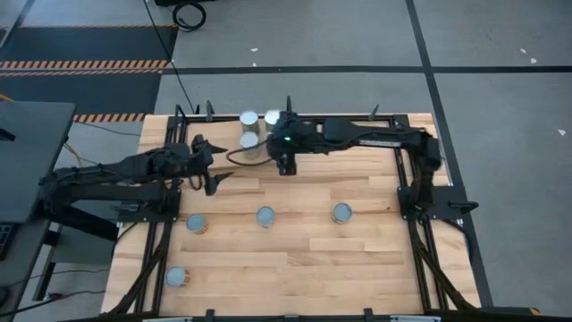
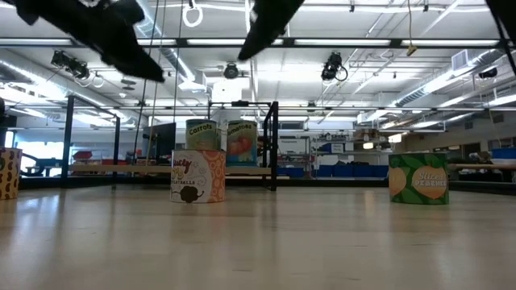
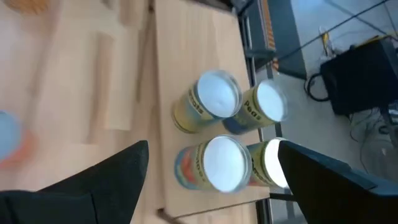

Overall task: Pick and place cans onto a shelf
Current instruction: Adjust the canned goods on the shelf

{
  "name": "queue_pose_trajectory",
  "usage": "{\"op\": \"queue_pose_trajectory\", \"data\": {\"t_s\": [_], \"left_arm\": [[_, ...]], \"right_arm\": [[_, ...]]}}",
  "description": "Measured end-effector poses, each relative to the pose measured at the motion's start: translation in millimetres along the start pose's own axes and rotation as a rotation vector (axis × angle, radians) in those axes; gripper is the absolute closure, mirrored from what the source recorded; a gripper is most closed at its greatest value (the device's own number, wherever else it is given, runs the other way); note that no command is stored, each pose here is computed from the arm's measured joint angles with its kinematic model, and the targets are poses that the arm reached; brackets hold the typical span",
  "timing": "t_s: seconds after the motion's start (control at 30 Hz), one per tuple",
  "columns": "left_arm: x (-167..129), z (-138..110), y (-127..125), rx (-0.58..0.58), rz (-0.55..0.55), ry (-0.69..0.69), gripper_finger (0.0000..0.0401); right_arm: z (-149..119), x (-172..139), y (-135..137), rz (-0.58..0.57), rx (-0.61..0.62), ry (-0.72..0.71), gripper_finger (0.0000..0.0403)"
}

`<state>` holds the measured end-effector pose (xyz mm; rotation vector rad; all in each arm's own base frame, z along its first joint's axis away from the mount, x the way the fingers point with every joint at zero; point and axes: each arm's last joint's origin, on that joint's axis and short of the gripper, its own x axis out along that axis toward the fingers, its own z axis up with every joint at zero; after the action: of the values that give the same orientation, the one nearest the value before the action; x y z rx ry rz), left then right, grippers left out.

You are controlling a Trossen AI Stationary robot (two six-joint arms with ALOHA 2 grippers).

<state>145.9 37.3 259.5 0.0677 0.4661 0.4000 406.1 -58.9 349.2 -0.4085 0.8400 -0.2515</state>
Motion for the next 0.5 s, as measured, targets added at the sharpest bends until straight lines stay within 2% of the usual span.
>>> {"op": "queue_pose_trajectory", "data": {"t_s": [0.1, 0.23, 0.37, 0.5], "left_arm": [[10.2, -4.0, 10.7, -0.062, 0.061, -0.008, 0.0040], [24.6, -4.7, 23.7, -0.166, 0.138, 0.012, 0.0080], [40.3, -13.7, 37.4, -0.243, 0.280, 0.096, 0.0139], [52.6, -21.1, 47.3, -0.330, 0.345, 0.144, 0.0213]], "right_arm": [[2.5, -37.2, -0.2, 0.010, 0.039, -0.038, 0.0037], [-0.9, -76.8, 0.3, 0.025, 0.089, -0.051, 0.0037], [-8.6, -104.7, -0.4, -0.016, 0.121, -0.022, 0.0037], [-17.5, -121.5, -2.9, -0.075, 0.158, 0.026, 0.0037]]}}
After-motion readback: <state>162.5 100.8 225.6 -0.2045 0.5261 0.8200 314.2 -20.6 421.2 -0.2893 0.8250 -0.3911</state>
